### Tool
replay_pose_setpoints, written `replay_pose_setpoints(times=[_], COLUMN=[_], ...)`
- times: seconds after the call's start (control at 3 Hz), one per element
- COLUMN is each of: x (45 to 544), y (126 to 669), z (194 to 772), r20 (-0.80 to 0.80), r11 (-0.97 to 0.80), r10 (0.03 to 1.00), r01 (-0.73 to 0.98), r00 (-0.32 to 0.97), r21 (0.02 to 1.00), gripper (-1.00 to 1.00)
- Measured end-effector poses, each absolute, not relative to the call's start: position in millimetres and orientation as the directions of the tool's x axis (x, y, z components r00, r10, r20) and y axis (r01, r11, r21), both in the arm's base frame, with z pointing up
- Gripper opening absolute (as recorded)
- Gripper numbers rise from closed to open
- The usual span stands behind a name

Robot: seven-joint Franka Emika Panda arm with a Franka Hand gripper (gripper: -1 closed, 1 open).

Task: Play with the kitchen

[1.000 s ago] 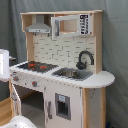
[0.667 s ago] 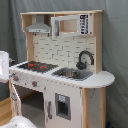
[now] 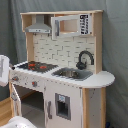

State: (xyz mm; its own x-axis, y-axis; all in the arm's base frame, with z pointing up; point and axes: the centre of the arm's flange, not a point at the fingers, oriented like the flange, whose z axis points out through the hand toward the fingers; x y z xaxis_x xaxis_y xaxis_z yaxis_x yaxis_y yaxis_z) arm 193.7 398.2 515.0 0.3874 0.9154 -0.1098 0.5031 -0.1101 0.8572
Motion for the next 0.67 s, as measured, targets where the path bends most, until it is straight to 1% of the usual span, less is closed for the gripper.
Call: replay_pose_setpoints(times=[0.67], x=[187], y=[364], z=[496], r20=[-0.162], r11=[-0.116], r10=[0.926], r01=[0.665], r00=[0.342], r21=[0.738], gripper=[1.0])
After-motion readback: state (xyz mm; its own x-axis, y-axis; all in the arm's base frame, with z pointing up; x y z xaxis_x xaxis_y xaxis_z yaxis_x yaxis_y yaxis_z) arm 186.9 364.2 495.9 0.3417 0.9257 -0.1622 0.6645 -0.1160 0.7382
